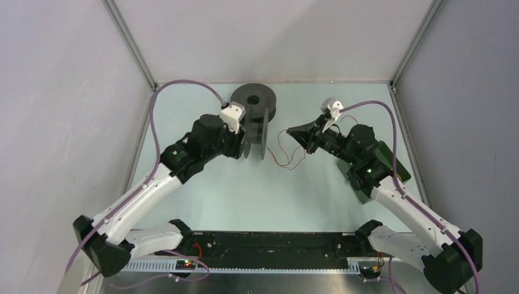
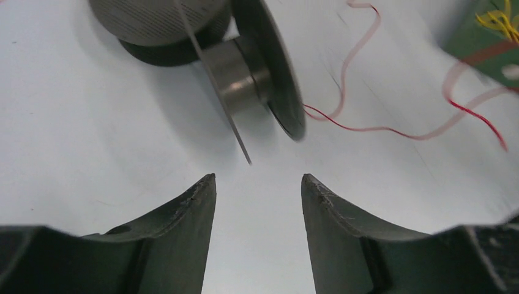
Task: Wrap the cables
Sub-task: Move the cable reel to the center of the board.
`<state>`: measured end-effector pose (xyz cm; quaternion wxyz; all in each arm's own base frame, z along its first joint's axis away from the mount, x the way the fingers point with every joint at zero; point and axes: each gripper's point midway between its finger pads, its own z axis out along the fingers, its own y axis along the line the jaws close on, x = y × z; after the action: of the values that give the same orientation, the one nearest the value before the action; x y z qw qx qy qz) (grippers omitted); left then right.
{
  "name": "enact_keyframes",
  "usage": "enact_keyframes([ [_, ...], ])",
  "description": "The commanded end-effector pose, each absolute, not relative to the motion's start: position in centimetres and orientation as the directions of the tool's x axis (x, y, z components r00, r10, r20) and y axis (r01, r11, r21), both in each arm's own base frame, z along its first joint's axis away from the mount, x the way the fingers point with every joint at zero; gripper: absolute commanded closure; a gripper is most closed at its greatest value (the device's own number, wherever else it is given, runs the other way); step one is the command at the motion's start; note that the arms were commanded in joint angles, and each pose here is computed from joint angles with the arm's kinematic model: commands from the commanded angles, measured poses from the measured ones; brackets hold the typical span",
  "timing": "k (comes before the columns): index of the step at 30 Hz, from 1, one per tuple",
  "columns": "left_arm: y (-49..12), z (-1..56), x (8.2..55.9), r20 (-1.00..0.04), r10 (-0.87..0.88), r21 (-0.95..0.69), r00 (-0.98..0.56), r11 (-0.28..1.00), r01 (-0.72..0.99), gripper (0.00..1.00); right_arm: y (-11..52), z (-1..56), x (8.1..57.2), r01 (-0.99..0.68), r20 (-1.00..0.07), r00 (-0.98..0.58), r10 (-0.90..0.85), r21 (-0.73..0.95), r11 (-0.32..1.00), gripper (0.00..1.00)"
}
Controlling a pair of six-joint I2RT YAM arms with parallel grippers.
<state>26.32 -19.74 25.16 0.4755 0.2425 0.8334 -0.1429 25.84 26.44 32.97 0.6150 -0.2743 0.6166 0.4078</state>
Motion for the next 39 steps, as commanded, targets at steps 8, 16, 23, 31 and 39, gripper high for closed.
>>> enact_keyframes([
  [8, -20.8, 23.9, 35.7, -0.894, 0.088, -0.050, -0.438, 0.954, 0.295, 0.44, 22.1, 34.0, 25.7, -0.745, -0.971, -0.101, 0.218, 0.219, 0.630, 1.00],
  [16, -20.6, 20.9, 37.0, -0.866, 0.124, -0.028, -0.485, 0.955, 0.296, 0.62, 21.3, 33.9, 25.5, -0.742, -0.977, -0.085, 0.195, 0.193, 0.642, 1.00],
  [23, -20.7, 21.2, 34.5, -0.863, 0.209, -0.007, -0.459, 0.905, 0.424, 0.96, 20.4, 33.7, 26.0, -0.735, -0.981, -0.060, 0.182, 0.167, 0.657, 1.00],
  [31, -20.9, 22.3, 28.5, -0.876, 0.294, -0.020, -0.381, 0.769, 0.639, 1.00, 19.4, 36.4, 28.2, -0.727, -0.975, 0.157, 0.155, -0.007, 0.686, 1.00],
  [39, -21.6, 22.0, 24.5, -0.883, 0.341, -0.038, -0.322, 0.633, 0.774, 1.00, 15.6, 41.3, 33.4, -0.555, -0.922, 0.386, -0.015, -0.245, 0.795, 1.00],
])
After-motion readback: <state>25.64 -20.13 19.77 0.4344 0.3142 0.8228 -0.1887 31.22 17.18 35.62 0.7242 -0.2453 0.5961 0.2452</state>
